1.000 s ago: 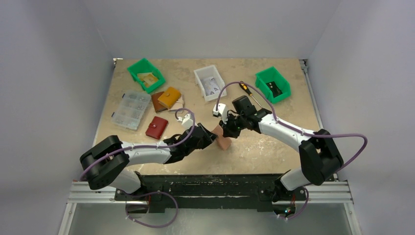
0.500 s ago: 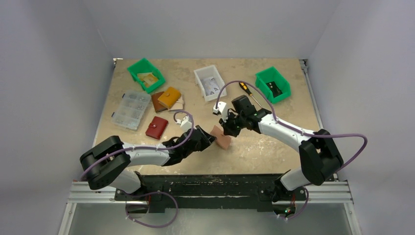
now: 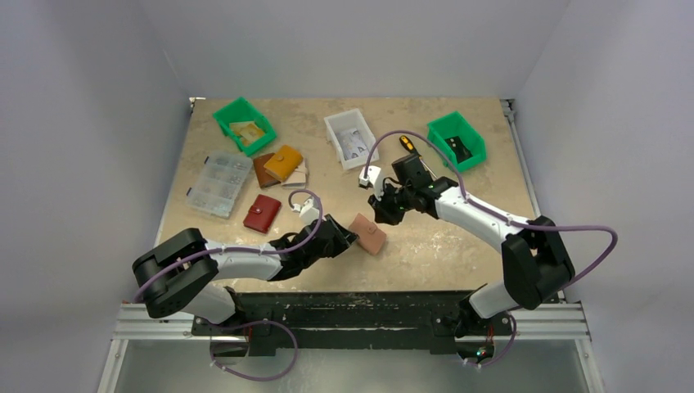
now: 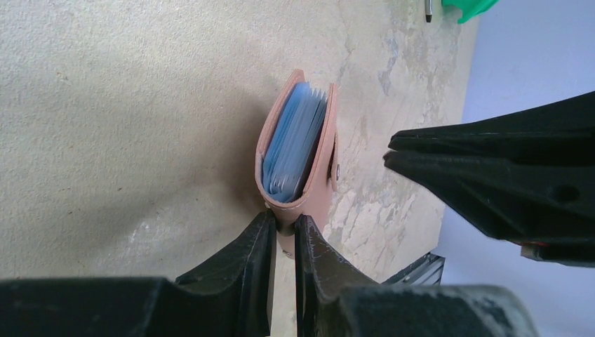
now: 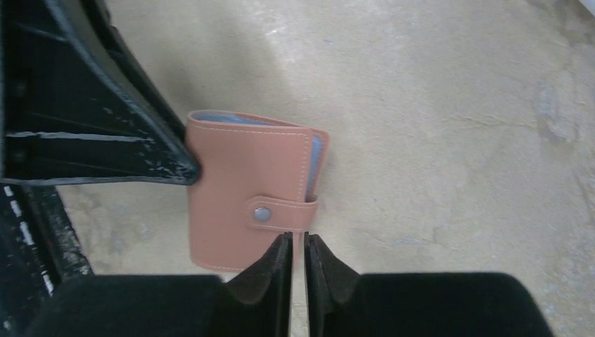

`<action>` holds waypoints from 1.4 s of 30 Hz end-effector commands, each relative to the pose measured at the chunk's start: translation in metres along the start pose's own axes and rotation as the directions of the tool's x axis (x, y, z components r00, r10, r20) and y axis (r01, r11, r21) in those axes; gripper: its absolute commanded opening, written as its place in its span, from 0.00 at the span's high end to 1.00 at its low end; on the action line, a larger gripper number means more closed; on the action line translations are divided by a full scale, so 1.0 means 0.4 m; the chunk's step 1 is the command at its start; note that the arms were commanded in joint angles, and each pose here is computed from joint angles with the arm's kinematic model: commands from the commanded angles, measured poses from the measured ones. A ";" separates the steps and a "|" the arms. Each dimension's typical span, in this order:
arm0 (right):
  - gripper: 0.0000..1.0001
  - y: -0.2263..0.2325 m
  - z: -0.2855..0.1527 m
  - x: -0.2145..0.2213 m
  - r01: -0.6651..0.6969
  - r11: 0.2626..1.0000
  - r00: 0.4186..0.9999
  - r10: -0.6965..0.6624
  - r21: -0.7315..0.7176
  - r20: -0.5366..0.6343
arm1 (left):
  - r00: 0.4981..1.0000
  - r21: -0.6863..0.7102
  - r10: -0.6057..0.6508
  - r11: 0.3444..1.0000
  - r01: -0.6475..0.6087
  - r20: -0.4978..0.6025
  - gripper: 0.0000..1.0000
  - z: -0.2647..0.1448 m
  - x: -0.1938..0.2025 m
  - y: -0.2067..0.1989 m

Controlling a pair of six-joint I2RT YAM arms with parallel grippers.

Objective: Take the credit cards out of the card holder
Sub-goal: Open the card holder at the center of the board.

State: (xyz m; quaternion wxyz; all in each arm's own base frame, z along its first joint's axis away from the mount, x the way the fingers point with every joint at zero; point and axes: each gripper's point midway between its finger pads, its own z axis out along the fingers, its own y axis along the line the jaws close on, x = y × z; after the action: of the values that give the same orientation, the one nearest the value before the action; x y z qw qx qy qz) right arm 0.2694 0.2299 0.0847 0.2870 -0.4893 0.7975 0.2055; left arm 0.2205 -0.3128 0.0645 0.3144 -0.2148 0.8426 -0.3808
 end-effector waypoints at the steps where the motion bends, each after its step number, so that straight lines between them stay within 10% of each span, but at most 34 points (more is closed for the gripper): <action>1: 0.75 0.056 -0.022 -0.058 0.084 0.987 0.994 -0.074 -0.135 0.079 | 1.000 0.084 -0.017 0.996 0.016 0.010 1.00 -0.015 -0.010 -0.056; 22: 0.49 0.048 0.042 -0.017 0.064 0.995 0.998 -0.065 -0.073 -0.016 | 1.000 0.137 -0.023 0.990 0.024 -0.011 1.00 -0.014 -0.001 -0.083; 34: 0.98 0.011 0.041 -0.022 0.054 0.998 0.998 -0.054 0.012 -0.025 | 0.999 0.144 -0.028 0.989 0.031 -0.022 1.00 -0.018 0.005 -0.077; 42: 1.00 -0.011 0.032 -0.028 0.050 0.997 0.999 -0.049 0.066 -0.021 | 0.999 0.134 -0.027 0.991 0.029 -0.018 1.00 -0.026 0.003 -0.061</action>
State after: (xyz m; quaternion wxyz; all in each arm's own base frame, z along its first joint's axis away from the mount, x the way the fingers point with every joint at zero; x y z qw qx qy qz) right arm 0.2524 0.2477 0.0668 0.2507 -0.5138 0.7924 0.2126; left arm 0.2160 -0.3179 0.0688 0.3074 -0.2076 0.8336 -0.4092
